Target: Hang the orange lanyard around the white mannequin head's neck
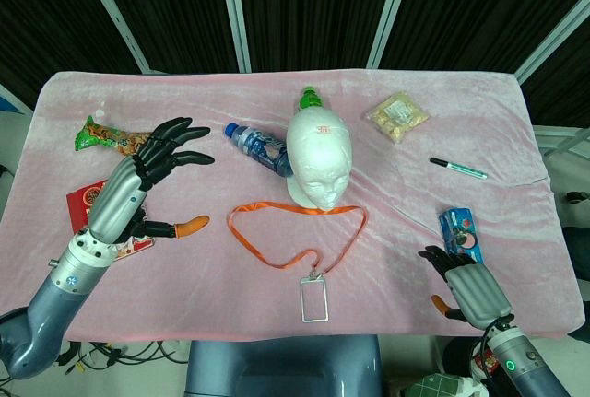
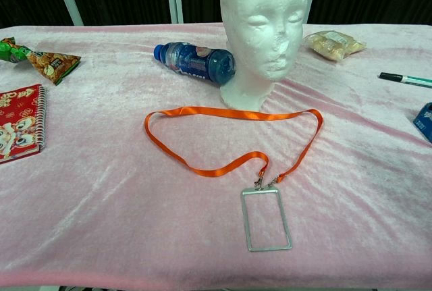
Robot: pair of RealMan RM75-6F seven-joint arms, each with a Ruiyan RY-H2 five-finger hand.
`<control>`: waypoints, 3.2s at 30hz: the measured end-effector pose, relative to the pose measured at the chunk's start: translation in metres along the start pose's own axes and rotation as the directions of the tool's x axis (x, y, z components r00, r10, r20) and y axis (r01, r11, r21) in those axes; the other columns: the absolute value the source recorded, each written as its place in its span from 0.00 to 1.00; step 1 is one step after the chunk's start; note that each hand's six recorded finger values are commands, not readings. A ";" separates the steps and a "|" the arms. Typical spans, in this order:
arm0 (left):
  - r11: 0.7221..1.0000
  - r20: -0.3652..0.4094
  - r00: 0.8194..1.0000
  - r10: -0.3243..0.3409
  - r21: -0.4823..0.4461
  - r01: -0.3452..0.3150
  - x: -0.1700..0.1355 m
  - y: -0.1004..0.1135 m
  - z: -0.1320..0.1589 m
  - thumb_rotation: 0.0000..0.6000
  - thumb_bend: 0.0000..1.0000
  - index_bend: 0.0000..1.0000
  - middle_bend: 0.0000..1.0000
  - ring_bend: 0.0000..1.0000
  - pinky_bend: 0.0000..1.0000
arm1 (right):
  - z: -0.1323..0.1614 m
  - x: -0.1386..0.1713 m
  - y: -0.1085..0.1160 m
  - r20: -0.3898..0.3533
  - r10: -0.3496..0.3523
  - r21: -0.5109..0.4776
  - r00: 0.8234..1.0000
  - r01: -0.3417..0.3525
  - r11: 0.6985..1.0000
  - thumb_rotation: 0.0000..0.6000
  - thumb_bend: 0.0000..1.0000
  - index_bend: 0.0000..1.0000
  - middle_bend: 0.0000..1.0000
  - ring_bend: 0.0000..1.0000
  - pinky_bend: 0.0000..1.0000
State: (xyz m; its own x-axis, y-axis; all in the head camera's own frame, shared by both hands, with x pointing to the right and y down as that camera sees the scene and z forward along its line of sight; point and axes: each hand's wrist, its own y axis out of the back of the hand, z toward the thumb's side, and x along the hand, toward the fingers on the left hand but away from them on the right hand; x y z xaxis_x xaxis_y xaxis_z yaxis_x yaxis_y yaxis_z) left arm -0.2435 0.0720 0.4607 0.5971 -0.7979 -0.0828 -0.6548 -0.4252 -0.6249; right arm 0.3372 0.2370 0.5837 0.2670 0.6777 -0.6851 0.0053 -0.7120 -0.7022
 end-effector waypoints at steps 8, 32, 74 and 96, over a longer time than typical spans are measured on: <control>0.999 -0.029 0.999 -0.018 0.026 0.018 -0.004 -0.004 -0.005 1.00 0.20 0.28 0.13 0.00 0.07 | 0.006 0.000 -0.003 -0.011 -0.015 -0.006 1.000 0.015 1.000 1.00 0.28 0.19 0.15 0.26 0.28; 0.963 -0.233 0.967 -0.105 0.218 0.157 -0.039 0.007 -0.031 1.00 0.20 0.28 0.12 0.00 0.03 | -0.010 0.001 0.026 0.094 -0.109 -0.046 0.990 0.114 0.992 1.00 0.28 0.19 0.16 0.26 0.27; 0.942 -0.552 0.816 0.171 0.335 0.029 -0.229 0.016 -0.120 1.00 0.20 0.29 0.12 0.00 0.02 | 0.066 -0.141 0.005 0.094 -0.050 -0.255 0.994 0.073 0.964 1.00 0.26 0.29 0.16 0.23 0.19; 0.948 -0.588 0.791 0.166 0.316 0.036 -0.241 0.012 -0.121 1.00 0.20 0.29 0.12 0.00 0.02 | 0.073 -0.209 -0.032 0.113 -0.162 -0.049 0.980 0.168 0.984 1.00 0.26 0.38 0.15 0.22 0.19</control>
State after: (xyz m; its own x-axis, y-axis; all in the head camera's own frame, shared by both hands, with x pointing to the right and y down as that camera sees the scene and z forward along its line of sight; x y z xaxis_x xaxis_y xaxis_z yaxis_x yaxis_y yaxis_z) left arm -0.4519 0.2072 0.5672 0.0913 -0.9534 0.2875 -0.4526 -0.2969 -0.8409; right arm 0.2109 0.1312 0.7354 0.1518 0.8006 -0.5797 0.0978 -0.5958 -0.7972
